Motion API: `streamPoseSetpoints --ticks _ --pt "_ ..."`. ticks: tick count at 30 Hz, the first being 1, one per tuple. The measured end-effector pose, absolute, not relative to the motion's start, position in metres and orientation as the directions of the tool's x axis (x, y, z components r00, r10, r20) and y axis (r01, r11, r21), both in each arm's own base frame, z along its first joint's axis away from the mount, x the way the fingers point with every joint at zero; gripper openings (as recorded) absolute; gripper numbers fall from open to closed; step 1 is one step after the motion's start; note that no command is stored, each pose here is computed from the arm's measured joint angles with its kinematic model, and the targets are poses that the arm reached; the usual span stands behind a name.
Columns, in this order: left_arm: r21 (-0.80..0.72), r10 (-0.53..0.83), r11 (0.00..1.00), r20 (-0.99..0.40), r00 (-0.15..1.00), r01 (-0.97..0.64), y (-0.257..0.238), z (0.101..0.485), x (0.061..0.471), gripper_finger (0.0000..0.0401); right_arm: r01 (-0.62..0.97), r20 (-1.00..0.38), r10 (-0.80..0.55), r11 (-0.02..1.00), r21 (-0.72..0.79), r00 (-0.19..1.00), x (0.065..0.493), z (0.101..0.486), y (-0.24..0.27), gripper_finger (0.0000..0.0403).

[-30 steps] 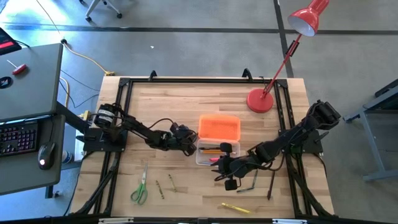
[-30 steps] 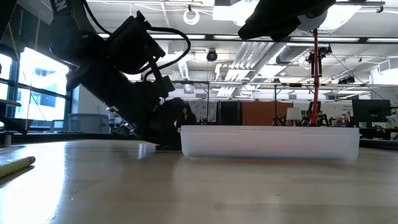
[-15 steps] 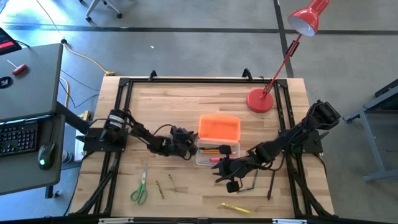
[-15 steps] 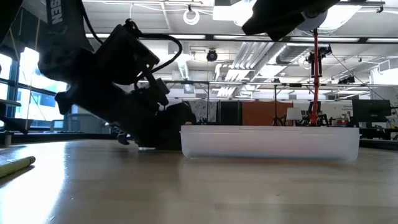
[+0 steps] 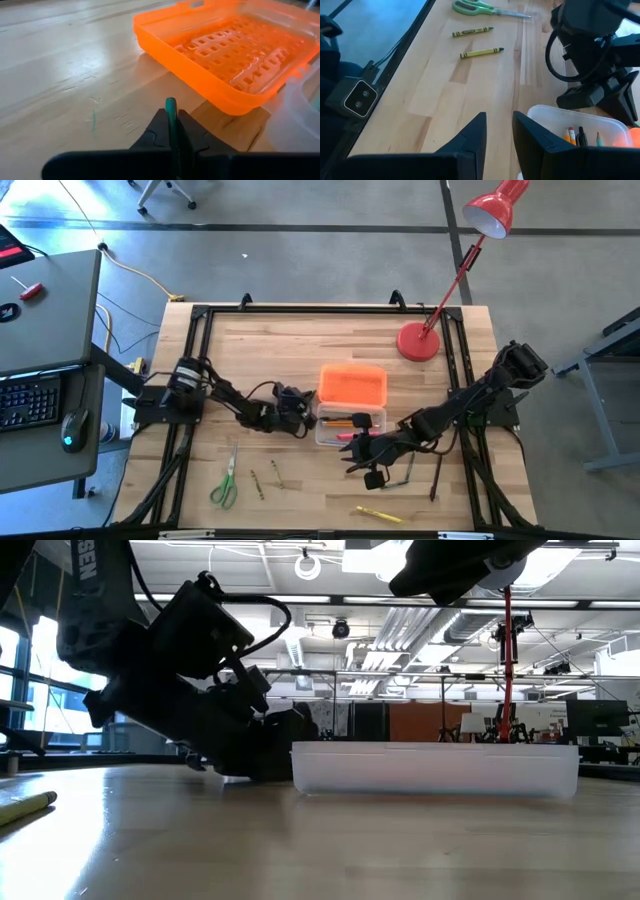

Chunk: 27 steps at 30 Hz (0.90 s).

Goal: Pick & place school supplies into a supply box
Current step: Put the top dark green crayon into the supply box

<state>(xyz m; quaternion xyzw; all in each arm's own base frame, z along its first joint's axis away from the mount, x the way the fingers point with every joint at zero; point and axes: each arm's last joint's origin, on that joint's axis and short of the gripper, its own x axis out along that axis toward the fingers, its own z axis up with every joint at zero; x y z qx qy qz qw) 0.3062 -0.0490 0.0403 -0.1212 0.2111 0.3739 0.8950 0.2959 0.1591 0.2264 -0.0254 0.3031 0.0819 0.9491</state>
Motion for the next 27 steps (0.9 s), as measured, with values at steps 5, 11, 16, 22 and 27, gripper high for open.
streamPoseSetpoints --ticks 5,11,16,22,27 --pt "-0.047 0.583 0.728 -0.483 0.653 -0.684 -0.051 0.067 0.306 0.0044 -0.172 -0.577 0.144 0.985 0.006 0.804 0.296 0.227 0.16 0.0074" --pt "-0.069 0.575 0.731 -0.473 0.668 -0.678 -0.05 0.111 0.298 0.0038 -0.17 -0.574 0.144 0.985 0.008 0.806 0.296 0.227 0.16 0.0074" --pt "-0.213 0.442 0.803 -0.414 0.795 -0.557 -0.056 0.133 0.31 0.004 -0.171 -0.575 0.144 0.985 0.006 0.806 0.296 0.227 0.16 0.0074" --pt "-0.255 0.248 0.898 -0.383 0.89 -0.36 -0.071 0.141 0.343 0.0052 -0.155 -0.581 0.151 0.987 0.044 0.799 0.296 0.226 0.16 0.0074" --pt "-0.229 0.175 0.934 -0.375 0.91 -0.274 -0.081 0.141 0.375 0.0047 -0.161 -0.662 0.251 0.967 0.196 0.706 0.289 0.22 0.163 0.0074"
